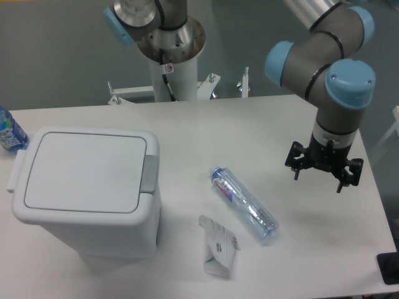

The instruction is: Open the trash can

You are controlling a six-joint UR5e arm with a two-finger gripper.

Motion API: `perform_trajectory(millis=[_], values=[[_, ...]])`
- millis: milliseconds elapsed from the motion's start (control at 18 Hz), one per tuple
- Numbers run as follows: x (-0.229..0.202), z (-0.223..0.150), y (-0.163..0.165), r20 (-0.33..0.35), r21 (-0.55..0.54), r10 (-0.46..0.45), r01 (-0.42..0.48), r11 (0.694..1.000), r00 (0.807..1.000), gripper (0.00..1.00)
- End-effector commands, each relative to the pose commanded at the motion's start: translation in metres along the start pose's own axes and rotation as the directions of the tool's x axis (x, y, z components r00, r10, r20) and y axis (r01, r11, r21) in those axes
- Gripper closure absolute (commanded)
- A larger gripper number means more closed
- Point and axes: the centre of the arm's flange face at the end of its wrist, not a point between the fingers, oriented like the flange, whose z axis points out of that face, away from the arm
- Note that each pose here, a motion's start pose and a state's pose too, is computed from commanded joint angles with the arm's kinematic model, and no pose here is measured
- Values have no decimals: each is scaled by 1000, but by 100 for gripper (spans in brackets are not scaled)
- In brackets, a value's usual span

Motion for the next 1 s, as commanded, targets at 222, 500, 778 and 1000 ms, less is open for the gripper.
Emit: perform_trajectory(millis=[222, 500, 778, 1000], values=[[46, -17, -35, -52, 76, -118, 121, 990, 992, 0], [86, -58, -61, -131, 177, -207, 228, 957, 970, 0], [130, -92, -77, -208, 254, -172, 223, 941, 963, 0], [174, -101, -89, -247, 253, -177, 240, 937, 953, 0]])
